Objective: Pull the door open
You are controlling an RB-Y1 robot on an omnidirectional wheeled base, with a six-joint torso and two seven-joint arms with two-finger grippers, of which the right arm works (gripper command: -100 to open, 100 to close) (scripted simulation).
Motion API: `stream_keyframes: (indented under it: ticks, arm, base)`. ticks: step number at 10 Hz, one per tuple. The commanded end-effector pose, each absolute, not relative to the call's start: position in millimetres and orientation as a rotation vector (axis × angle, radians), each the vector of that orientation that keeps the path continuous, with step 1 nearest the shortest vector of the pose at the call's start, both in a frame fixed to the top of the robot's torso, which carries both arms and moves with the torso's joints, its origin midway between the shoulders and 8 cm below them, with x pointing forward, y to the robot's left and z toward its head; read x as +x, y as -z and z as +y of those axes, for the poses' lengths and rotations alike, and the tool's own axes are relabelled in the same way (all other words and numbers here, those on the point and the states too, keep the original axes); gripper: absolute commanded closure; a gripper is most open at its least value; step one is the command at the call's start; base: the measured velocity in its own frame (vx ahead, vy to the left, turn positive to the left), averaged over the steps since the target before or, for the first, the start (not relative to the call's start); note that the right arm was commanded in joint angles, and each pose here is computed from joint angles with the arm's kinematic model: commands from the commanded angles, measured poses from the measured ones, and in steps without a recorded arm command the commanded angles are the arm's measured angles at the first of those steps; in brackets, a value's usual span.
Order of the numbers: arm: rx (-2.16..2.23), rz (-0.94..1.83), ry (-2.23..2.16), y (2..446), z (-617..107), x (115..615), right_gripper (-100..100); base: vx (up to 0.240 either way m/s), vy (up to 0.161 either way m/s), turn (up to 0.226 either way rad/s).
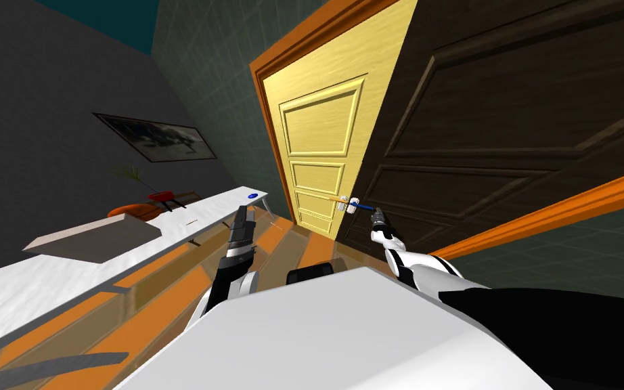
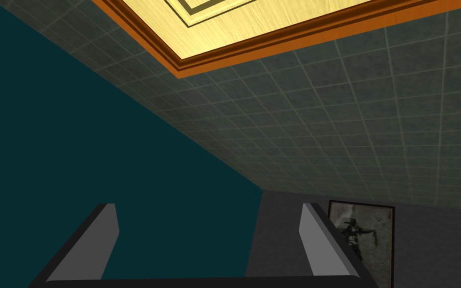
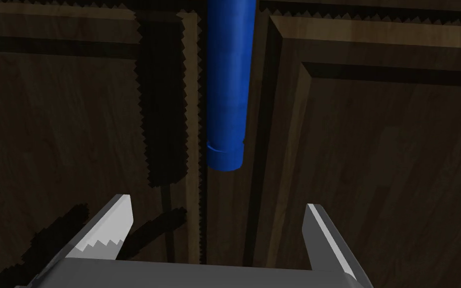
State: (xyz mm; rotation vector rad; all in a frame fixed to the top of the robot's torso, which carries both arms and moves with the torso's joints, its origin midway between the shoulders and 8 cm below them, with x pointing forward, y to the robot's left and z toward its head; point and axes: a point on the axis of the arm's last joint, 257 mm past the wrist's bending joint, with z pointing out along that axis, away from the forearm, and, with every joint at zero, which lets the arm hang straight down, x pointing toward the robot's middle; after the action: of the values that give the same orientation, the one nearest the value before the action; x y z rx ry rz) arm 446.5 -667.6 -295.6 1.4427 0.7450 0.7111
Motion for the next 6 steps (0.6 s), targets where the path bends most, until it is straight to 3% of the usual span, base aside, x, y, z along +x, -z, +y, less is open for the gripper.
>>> stream_keyframes:
  ticks: [1,2,5,6]
  arm:
    - [1.441,0.746,-0.720,294.8,-662.8,451.4,-100]
    - [1.441,0.746,-0.720,294.8,-662.8,451.4,-100]
    - [1.434,0.753,-0.741,293.2,-653.6,461.9,-100]
    - [1.434,0.753,-0.741,293.2,-653.6,461.9,100]
  base:
    - [0.189,-0.059,0.099]
    - [0.149,-0.035,0.058]
    - [0.134,0.051,0.104]
    - [-0.012,-0.005,-0.019]
